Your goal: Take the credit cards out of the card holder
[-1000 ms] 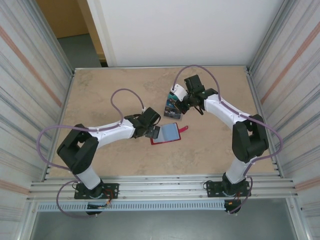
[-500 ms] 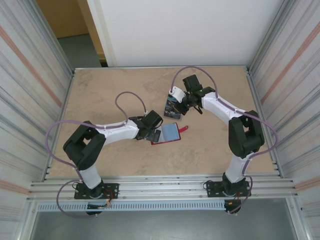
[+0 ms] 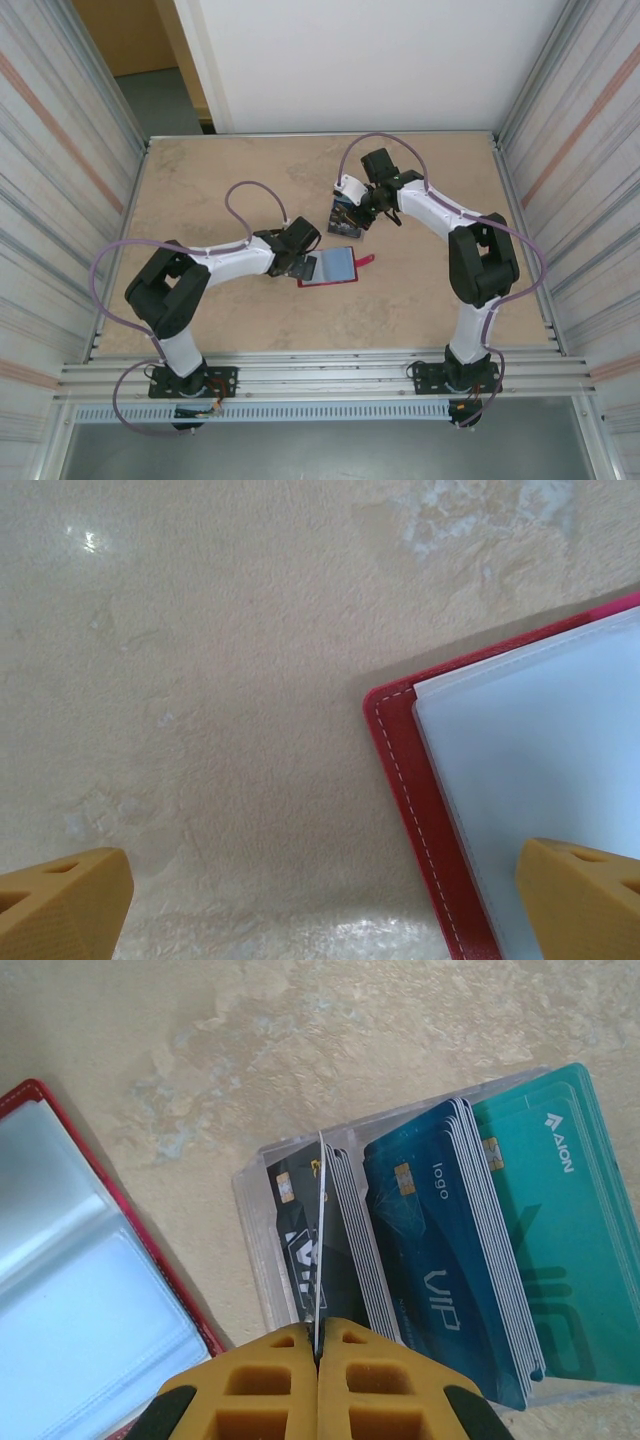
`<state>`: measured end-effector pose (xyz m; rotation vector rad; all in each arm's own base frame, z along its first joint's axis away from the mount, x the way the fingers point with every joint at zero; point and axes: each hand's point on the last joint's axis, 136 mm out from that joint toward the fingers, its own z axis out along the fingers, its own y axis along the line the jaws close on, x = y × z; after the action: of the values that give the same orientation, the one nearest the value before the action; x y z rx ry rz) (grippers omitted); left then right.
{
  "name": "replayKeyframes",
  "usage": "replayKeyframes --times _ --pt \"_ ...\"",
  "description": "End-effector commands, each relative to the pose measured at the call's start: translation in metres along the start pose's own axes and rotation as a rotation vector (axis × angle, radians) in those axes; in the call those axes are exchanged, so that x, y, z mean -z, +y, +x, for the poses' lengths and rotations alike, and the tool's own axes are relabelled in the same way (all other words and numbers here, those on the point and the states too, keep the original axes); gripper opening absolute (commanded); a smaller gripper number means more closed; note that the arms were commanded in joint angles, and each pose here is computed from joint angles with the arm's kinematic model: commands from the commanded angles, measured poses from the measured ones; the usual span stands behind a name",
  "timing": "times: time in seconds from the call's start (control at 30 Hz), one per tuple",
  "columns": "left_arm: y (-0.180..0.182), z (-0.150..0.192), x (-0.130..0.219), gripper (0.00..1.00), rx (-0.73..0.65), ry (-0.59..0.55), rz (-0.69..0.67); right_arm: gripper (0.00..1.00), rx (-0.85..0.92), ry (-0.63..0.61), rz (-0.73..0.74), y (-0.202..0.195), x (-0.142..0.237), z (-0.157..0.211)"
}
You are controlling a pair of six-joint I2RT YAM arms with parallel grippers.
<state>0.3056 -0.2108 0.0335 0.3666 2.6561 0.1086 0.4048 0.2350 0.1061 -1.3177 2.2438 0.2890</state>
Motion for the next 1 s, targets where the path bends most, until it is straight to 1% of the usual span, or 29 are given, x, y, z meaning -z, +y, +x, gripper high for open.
replayKeyframes --times 0.0,0.2,0.37,0.6,0.97 --pt "0.015 0.012 -0.005 0.99 -0.039 0.047 -0.063 0.0 0.017 0.027 0.015 -0.011 0.0 0.004" --pt "0.011 0.005 0.004 0.99 -0.043 0.03 -0.033 0.0 0.032 0.014 -0.006 -0.01 0.007 0.0" --pt "0.006 -0.004 0.021 0.99 -0.061 -0.009 -0.013 0.0 0.06 -0.006 -0.012 -0.007 0.015 -0.006" --pt "0.003 -0.015 0.041 0.99 -0.038 -0.062 0.029 0.0 0.085 -0.008 -0.018 -0.009 0.019 -0.01" --pt "0.008 -0.018 0.058 0.99 -0.007 -0.097 0.049 0.0 0.093 0.021 -0.028 -0.02 0.01 -0.001"
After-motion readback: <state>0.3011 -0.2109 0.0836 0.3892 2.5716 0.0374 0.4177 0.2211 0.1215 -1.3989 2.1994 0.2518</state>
